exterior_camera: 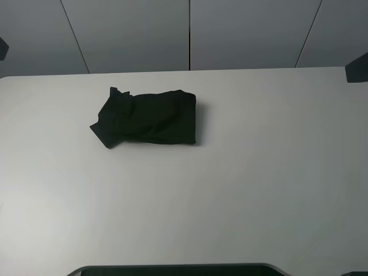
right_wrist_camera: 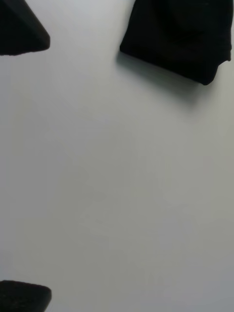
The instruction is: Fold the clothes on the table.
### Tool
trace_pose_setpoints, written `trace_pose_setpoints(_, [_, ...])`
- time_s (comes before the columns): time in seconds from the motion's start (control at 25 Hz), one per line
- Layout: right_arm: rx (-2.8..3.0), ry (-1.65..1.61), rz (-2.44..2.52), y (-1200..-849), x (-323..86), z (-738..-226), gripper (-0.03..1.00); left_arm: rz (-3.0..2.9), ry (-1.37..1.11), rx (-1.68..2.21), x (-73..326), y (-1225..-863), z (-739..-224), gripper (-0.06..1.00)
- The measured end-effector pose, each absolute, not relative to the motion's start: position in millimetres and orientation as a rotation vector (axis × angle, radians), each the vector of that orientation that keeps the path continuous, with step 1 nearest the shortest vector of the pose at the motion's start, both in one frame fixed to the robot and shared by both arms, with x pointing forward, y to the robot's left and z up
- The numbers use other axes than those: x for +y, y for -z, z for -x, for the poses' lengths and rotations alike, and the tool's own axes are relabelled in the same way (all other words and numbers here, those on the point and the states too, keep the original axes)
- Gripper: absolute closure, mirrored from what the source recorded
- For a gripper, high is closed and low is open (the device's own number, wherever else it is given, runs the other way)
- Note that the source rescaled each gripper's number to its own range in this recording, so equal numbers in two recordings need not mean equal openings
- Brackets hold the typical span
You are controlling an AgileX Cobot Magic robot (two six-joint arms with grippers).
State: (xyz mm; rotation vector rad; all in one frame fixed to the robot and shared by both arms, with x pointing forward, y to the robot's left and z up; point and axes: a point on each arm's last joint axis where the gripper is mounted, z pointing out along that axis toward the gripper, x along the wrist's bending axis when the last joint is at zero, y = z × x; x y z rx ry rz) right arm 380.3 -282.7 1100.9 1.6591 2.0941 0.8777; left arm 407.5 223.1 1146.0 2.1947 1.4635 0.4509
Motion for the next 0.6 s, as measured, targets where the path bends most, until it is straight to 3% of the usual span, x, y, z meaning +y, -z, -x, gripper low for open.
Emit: trace_pose_setpoints(0.6, [1.89, -0.98, -1.665, -1106, -276, -271, -0.03, -1.937, -0.612, 1.481, 287, -1109, -295, -0.05])
